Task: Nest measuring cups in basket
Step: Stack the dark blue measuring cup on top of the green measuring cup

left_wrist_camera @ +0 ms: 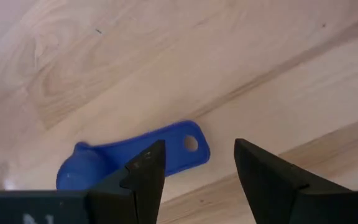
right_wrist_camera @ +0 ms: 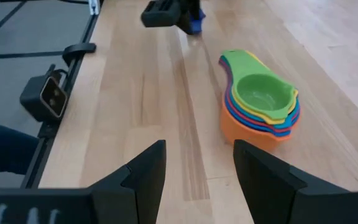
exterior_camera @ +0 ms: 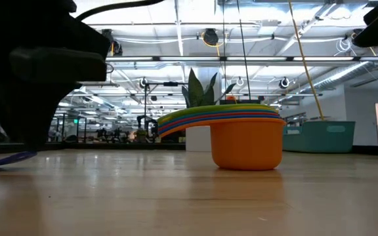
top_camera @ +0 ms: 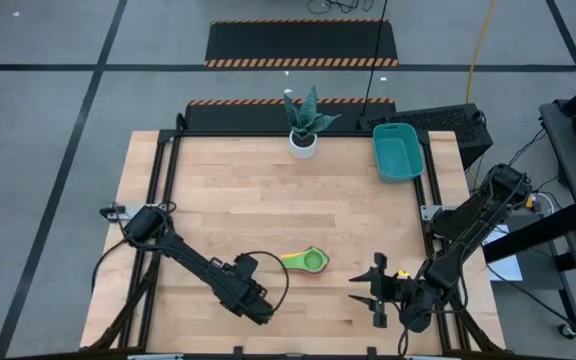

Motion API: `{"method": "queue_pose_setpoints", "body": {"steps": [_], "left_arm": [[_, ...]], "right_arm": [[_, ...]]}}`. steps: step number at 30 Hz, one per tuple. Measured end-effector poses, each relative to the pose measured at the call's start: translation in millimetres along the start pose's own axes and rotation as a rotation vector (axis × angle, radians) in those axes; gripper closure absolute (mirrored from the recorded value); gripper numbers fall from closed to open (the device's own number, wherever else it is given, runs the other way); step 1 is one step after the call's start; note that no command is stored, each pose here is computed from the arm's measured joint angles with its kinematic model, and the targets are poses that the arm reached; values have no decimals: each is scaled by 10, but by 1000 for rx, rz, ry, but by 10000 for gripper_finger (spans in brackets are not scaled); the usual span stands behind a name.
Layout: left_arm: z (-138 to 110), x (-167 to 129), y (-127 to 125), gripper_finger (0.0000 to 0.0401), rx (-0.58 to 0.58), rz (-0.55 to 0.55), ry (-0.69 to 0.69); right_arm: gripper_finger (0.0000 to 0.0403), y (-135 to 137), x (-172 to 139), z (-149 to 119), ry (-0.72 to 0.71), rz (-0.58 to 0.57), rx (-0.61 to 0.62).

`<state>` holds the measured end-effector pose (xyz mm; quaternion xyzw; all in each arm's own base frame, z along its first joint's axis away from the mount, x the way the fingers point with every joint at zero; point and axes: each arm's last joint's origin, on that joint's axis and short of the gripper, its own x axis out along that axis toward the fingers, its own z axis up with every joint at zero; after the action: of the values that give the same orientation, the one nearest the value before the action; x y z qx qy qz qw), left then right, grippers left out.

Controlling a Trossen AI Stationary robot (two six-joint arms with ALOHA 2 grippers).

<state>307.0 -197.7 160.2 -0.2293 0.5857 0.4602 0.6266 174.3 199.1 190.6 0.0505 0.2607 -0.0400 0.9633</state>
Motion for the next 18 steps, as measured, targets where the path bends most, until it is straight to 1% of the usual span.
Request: {"method": "queue_pose_setpoints", "body": {"steps": [5, 7, 11, 14, 18], "left_arm": [[-30, 80, -34, 188, -33, 25, -13], [-41, 111, -69, 182, -39, 13, -16], [-58, 183, -100, 177, -44, 35, -19], [-62, 219, -115, 183, -53, 51, -23], [-67, 233, -122, 213, -88, 55, -18]], "right_arm": [[220, 11, -13, -8, 2, 8, -46], [220, 13, -14, -9, 8, 16, -61], [220, 13, -14, -14, 21, 26, -90], [220, 16, -14, -20, 36, 42, -107], [220, 12, -16, -27, 41, 39, -120]]}}
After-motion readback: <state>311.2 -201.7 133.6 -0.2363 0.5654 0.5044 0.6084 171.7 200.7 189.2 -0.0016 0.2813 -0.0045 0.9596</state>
